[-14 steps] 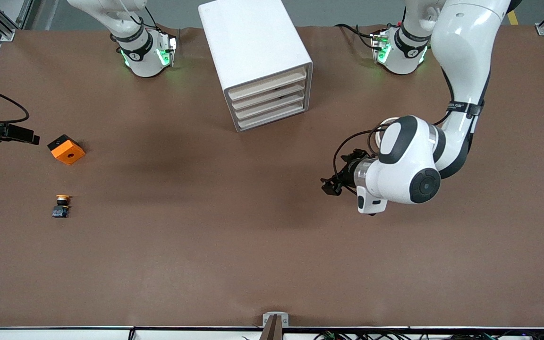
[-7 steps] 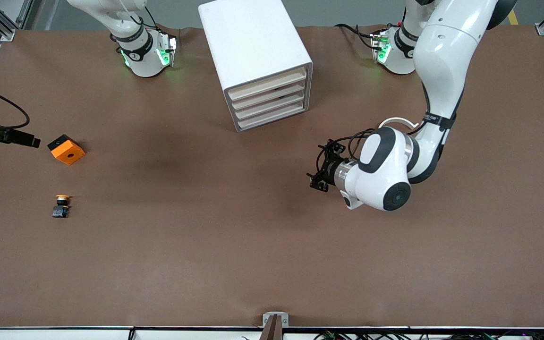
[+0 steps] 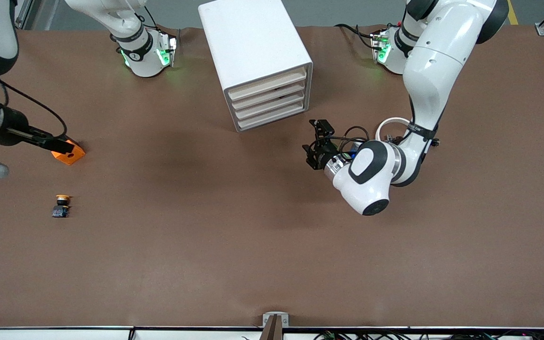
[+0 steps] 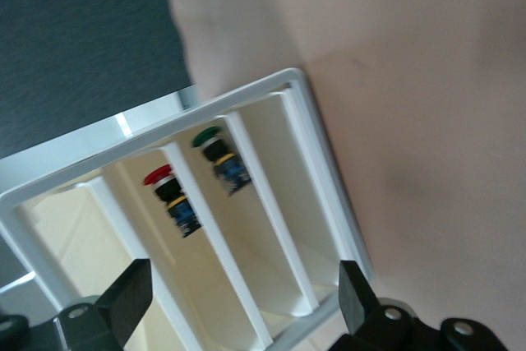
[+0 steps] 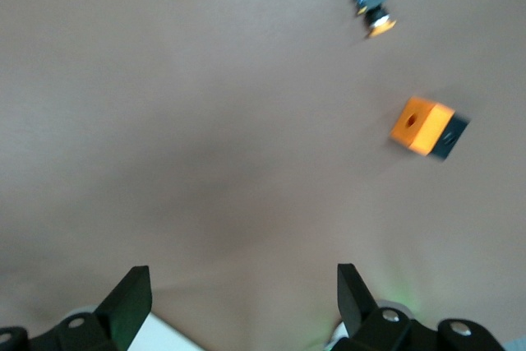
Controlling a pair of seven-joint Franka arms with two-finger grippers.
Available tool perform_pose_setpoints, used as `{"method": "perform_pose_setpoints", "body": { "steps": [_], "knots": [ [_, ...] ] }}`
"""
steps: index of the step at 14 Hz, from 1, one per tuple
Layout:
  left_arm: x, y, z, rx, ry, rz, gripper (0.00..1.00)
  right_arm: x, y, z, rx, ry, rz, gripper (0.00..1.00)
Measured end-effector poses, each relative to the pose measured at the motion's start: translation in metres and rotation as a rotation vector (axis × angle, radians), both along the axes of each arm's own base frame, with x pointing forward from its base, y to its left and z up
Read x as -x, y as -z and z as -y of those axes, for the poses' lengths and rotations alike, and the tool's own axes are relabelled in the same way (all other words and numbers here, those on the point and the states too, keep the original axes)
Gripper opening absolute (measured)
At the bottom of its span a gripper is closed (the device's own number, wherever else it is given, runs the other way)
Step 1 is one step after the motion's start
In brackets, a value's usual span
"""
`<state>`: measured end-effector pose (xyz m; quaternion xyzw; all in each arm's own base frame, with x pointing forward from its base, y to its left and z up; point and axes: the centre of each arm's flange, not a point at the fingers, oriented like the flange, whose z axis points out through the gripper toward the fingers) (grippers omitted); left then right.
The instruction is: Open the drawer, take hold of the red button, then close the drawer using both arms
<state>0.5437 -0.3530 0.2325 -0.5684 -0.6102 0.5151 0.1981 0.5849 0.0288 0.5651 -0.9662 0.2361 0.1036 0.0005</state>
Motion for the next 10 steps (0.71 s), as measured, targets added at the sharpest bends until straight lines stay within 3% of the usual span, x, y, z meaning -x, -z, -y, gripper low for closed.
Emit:
{"method": "perform_pose_setpoints", "body": {
  "steps": [4,5,8,10],
  "knots": [
    [0.017,0.026,0.002,-0.074,-0.009,-0.179,1.00,0.002,-0.003,-0.054,0.020,0.094,0.014,1.00],
    [0.021,0.033,0.003,-0.092,-0.013,-0.212,0.93,0.003,-0.003,-0.067,0.022,0.093,0.020,1.00],
    [0.036,0.048,0.010,-0.136,-0.004,-0.306,0.59,0.006,-0.005,-0.095,0.029,0.110,0.042,1.00],
    [0.052,0.053,0.018,-0.151,0.019,-0.357,0.52,0.005,-0.006,-0.098,0.031,0.128,0.050,1.00]
  ]
}}
